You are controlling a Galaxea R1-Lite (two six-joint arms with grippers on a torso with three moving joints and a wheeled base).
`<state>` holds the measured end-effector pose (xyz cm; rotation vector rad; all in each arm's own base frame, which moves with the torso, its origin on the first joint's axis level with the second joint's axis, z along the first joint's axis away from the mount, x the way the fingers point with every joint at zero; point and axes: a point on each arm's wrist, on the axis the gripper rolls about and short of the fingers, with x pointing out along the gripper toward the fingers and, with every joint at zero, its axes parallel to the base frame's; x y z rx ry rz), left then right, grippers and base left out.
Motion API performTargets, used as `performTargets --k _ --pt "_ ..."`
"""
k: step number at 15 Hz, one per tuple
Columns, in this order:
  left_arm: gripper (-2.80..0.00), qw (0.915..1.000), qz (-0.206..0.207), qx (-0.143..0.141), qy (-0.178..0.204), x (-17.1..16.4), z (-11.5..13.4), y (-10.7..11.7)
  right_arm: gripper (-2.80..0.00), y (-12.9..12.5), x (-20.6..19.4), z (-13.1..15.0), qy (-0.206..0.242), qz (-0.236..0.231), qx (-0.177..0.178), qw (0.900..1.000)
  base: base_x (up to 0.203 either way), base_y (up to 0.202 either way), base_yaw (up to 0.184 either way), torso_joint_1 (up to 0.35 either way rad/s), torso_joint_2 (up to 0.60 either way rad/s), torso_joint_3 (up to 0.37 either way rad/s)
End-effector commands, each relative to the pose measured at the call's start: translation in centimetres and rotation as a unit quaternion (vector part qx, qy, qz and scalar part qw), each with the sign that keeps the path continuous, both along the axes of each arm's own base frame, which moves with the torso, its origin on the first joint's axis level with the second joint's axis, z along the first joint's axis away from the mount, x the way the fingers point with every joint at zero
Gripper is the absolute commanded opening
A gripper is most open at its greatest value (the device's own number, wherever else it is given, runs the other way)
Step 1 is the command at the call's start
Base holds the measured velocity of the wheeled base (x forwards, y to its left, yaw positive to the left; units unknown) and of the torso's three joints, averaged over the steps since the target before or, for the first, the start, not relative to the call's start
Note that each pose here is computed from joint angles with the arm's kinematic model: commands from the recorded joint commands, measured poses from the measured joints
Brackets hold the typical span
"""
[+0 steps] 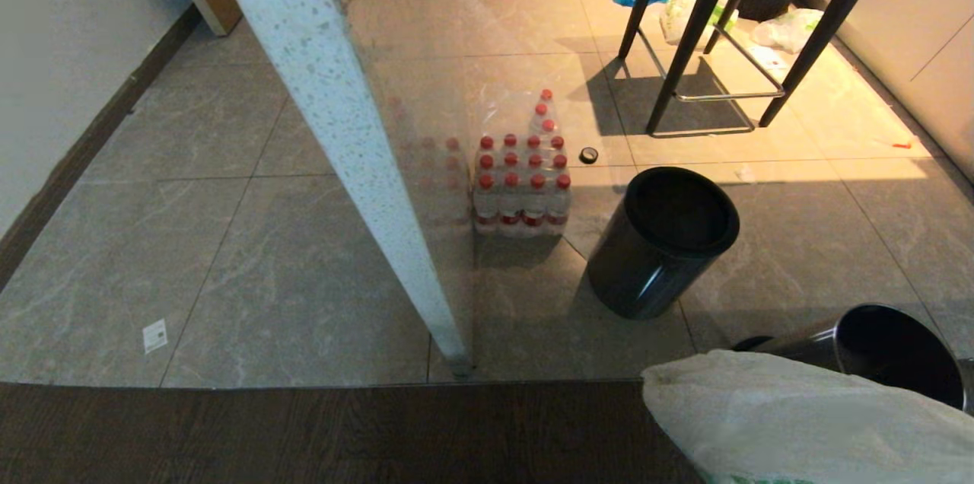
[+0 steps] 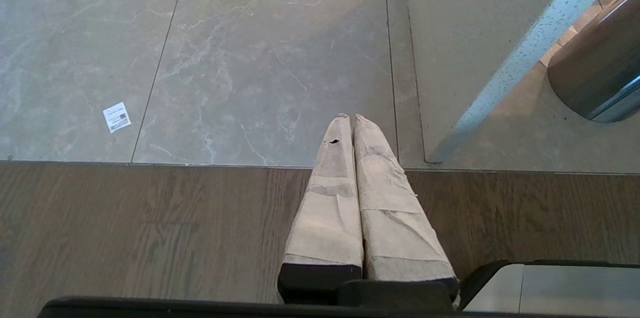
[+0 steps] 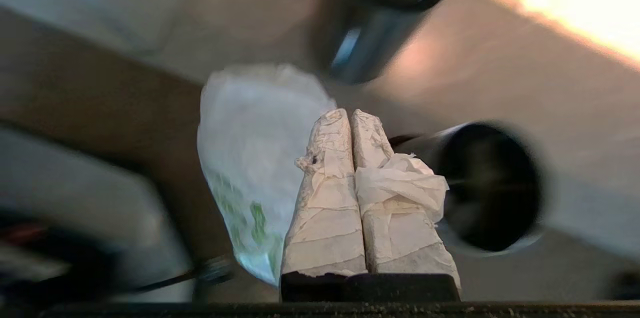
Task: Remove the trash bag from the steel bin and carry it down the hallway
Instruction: Put the trash bag at the door
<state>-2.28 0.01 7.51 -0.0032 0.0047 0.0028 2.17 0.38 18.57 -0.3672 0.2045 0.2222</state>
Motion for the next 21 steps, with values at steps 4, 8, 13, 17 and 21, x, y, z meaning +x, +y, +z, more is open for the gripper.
performTargets --k 4,8,13,17,21 --pt "-2.80 1.0000 0.000 0.000 0.000 0.0 0.0 0.0 -2.80 0.2 -2.5 -5.8 0.040 -0.032 0.079 0.996 0.000 0.000 0.000 0.000 0.00 0.000" --pt "-2.80 1.0000 0.000 0.000 0.000 0.0 0.0 0.0 -2.80 -0.2 -3.5 -9.8 0.031 -0.057 0.090 0.994 0.000 0.000 0.000 0.000 0.00 0.000" --pt "-2.80 1.0000 0.000 0.000 0.000 0.0 0.0 0.0 -2.80 -0.2 -4.5 -10.0 -0.089 -0.060 0.087 0.990 0.000 0.000 0.000 0.000 0.00 0.000" --pt "-2.80 1.0000 0.000 0.000 0.000 0.0 0.0 0.0 -2.80 -0.4 -4.5 -10.8 -0.108 -0.100 0.164 0.975 0.000 0.000 0.000 0.000 0.00 0.000" --pt "-2.80 1.0000 0.000 0.000 0.000 0.0 0.0 0.0 -2.80 -0.4 -4.5 -11.0 -0.106 -0.096 0.144 0.979 0.000 0.000 0.000 0.000 0.00 0.000"
